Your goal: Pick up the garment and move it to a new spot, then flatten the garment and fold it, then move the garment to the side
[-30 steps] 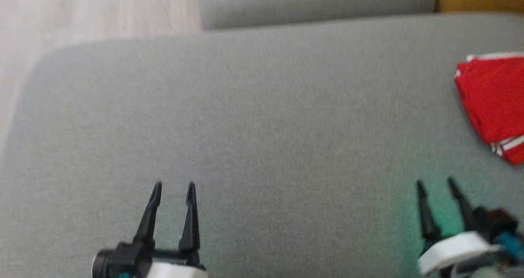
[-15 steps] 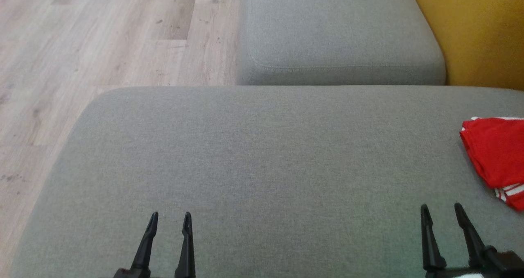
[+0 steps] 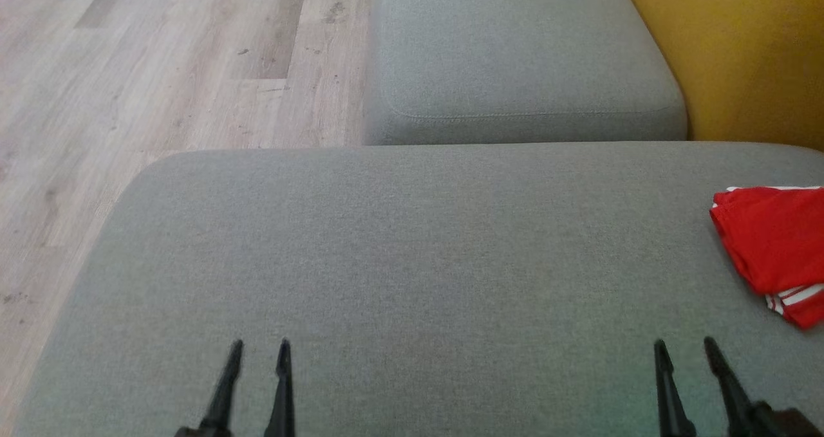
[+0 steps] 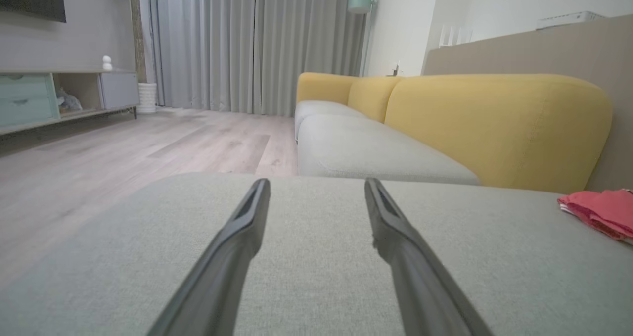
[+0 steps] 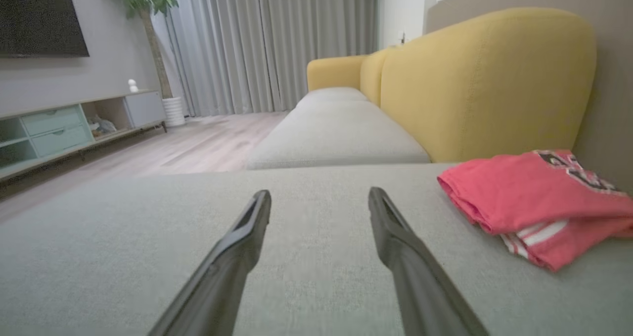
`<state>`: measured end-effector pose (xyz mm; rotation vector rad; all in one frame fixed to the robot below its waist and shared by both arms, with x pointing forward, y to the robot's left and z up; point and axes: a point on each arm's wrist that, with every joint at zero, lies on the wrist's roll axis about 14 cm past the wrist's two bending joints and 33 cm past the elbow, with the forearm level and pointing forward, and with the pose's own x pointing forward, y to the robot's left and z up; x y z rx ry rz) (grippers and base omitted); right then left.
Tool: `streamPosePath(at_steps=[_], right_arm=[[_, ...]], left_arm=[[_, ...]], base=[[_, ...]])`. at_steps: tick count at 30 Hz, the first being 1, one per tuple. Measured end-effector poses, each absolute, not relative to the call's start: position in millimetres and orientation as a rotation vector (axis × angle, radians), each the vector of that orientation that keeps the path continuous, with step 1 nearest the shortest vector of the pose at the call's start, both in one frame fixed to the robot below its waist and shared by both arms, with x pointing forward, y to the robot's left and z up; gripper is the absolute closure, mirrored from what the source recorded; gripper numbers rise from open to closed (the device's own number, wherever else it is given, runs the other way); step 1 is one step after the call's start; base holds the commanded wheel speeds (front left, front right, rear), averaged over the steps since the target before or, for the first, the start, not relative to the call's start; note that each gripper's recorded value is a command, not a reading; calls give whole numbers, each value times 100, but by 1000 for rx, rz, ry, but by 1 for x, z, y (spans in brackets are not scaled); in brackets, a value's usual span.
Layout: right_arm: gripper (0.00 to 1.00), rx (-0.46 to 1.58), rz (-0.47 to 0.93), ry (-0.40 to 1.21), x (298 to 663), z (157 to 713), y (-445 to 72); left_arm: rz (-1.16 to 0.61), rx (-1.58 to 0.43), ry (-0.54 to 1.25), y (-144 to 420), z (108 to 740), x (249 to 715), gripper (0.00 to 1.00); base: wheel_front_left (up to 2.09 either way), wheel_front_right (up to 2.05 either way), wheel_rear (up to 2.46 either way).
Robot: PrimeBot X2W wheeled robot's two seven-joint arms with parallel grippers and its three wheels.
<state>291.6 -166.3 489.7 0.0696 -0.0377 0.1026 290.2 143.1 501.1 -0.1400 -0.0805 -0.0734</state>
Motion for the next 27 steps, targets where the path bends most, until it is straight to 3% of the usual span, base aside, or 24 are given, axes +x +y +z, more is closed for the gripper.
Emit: streamPosePath(at_steps=[7,27], right_arm=[[100,81,85,116,273,443,-170],[100,321,11,143,284,441,-178]], left_arm=[[-57,-144,88,144,449,269,100],[3,-370,139,155,444,282,100]], base=[[0,0,0],[0,0,0]])
